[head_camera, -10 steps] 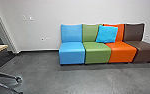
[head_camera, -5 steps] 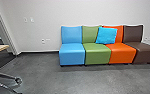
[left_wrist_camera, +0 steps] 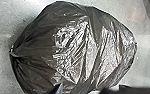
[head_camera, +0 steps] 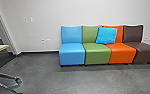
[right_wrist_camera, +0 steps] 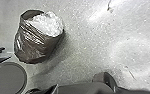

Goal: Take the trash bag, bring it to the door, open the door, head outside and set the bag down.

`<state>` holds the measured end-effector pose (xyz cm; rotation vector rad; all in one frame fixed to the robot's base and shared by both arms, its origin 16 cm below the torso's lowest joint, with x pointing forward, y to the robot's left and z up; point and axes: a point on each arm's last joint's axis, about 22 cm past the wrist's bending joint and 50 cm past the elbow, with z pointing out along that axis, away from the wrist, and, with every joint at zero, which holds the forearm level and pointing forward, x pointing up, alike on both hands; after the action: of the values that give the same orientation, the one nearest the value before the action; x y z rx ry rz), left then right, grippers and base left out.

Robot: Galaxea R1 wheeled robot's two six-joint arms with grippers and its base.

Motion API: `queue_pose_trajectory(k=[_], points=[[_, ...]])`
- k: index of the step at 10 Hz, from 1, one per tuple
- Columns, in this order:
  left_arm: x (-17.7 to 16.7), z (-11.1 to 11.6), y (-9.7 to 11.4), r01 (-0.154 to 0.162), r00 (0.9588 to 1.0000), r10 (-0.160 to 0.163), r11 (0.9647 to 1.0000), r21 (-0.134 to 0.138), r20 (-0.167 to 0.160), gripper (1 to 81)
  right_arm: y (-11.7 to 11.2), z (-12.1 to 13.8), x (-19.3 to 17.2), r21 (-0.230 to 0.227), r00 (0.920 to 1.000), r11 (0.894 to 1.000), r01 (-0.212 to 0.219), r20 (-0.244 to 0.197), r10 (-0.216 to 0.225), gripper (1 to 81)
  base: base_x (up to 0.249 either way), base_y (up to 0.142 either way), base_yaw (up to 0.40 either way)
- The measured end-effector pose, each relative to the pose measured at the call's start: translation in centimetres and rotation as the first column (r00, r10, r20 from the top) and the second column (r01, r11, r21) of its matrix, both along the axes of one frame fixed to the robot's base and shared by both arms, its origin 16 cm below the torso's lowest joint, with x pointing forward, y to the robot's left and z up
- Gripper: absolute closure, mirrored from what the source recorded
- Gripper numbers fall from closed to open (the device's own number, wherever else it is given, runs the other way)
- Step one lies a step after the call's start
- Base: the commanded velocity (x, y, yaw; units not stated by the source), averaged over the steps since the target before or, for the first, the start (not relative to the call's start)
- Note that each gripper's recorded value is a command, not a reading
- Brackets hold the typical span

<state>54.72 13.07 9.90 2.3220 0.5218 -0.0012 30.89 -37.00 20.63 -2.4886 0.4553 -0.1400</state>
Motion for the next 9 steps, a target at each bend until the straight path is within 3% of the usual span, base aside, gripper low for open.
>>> queue_pose_trajectory(k=[3, 6, 9], points=[[-0.7, -0.6, -1.7, 0.027, 0.9992, -0.027, 0.9996, -0.012, -0.030, 1.0, 1.4, -0.9, -0.5, 0.028, 0.9994, 1.000, -0.001, -0.033, 0.002, 1.0, 0.000, 0.000, 0.000], [-1.5, -3.6, -3.8, 0.044, 0.9939, -0.046, 0.9987, -0.024, -0.100, 1.0, 0.9, -2.3, -2.3, 0.021, 0.9926, 1.000, 0.015, -0.121, -0.012, 1.0, 0.000, 0.000, 0.000], [-0.4, -4.2, -2.7, 0.045, 0.9934, -0.045, 0.9990, -0.007, -0.105, 1.0, 1.0, -2.9, -2.5, 0.022, 0.9902, 0.999, 0.030, -0.137, -0.027, 1.0, 0.000, 0.000, 0.000]])
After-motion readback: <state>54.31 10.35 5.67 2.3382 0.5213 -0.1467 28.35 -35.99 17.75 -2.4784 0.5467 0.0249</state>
